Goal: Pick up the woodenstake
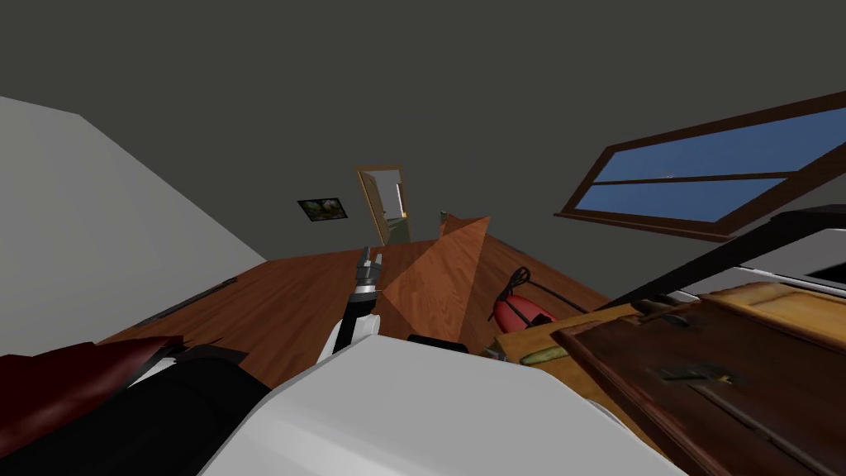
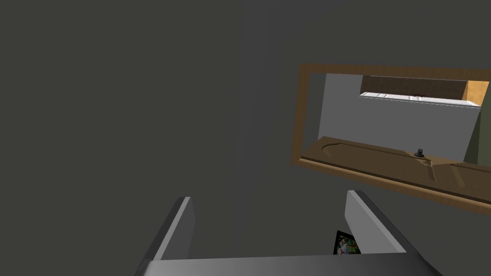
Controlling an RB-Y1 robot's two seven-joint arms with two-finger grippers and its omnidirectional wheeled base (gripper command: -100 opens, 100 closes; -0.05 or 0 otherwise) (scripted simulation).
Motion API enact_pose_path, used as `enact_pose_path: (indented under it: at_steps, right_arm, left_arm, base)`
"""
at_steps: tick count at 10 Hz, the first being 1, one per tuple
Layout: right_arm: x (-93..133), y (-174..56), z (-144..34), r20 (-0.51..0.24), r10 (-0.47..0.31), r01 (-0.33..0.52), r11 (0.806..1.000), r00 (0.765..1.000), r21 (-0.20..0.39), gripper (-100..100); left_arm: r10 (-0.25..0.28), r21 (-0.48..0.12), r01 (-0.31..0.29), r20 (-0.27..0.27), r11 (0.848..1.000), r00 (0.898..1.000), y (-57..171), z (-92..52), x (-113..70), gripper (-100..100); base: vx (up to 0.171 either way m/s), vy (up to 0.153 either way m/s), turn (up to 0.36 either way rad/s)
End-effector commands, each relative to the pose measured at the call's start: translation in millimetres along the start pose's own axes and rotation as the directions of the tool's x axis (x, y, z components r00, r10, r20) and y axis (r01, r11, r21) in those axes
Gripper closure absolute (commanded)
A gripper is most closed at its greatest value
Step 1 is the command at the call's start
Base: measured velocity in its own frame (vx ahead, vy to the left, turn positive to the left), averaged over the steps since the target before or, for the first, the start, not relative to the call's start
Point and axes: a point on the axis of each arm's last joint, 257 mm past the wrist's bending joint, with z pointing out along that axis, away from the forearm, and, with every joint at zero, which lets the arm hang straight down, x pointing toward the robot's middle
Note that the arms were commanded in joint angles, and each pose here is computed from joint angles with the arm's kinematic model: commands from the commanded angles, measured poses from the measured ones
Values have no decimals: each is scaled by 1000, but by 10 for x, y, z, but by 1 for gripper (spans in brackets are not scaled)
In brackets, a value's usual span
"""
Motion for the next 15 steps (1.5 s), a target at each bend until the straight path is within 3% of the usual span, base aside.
enact_pose_path:
  at_steps: [1, 4, 6, 7, 8, 9, 10, 11, 12, 14, 15]
  right_arm:
    - [187, 24, -53, -57, -44, 43, 999, 997, -11, -100]
    - [727, 54, -250, -196, -139, 130, 990, 971, -57, -100]
    - [775, 55, -260, -213, -159, 148, 987, 964, -64, -100]
    - [1017, 56, -381, -272, -203, 185, 978, 941, -92, -100]
    - [1044, 55, -389, -281, -215, 195, 976, 935, -97, -100]
    - [1267, 48, -521, -333, -257, 227, 966, 907, -127, -100]
    - [1293, 46, -531, -341, -269, 237, 962, 901, -133, -100]
    - [1501, 31, -671, -388, -311, 267, 950, 868, -165, -100]
    - [1522, 29, -681, -394, -321, 274, 946, 861, -171, -100]
    - [1897, -20, -981, -472, -406, 328, 913, 783, -242, -100]
    - [1911, -24, -990, -476, -413, 333, 910, 777, -247, -100]
  left_arm:
    - [0, 0, 0, 0, 1000, 1000, 0, 0, 0, 0]
    - [0, 0, 0, 0, 1000, 1000, 0, 0, 0, 0]
    - [0, 0, 0, 0, 1000, 1000, 0, 0, 0, 0]
    - [0, 0, 0, 0, 1000, 1000, 0, 0, 0, 0]
    - [0, 0, 0, 0, 1000, 1000, 0, 0, 0, 0]
    - [0, 0, 0, 0, 1000, 1000, 0, 0, 0, 0]
    - [0, 0, 0, 0, 1000, 1000, 0, 0, 0, 0]
    - [0, 0, 0, 0, 1000, 1000, 0, 0, 0, 0]
    - [0, 0, 0, 0, 1000, 1000, 0, 0, 0, 0]
    - [0, 0, 0, 0, 1000, 1000, 0, 0, 0, 0]
    - [0, 0, 0, 0, 1000, 1000, 0, 0, 0, 0]
  base:
    - [71, -14, 61]
    - [74, -21, 78]
    - [49, -22, 19]
    - [47, -8, 69]
    - [55, -14, 57]
    - [73, -19, 104]
    - [58, -26, 38]
    - [58, -34, 67]
    - [50, -28, 44]
    - [75, -32, 89]
    - [73, -37, 40]
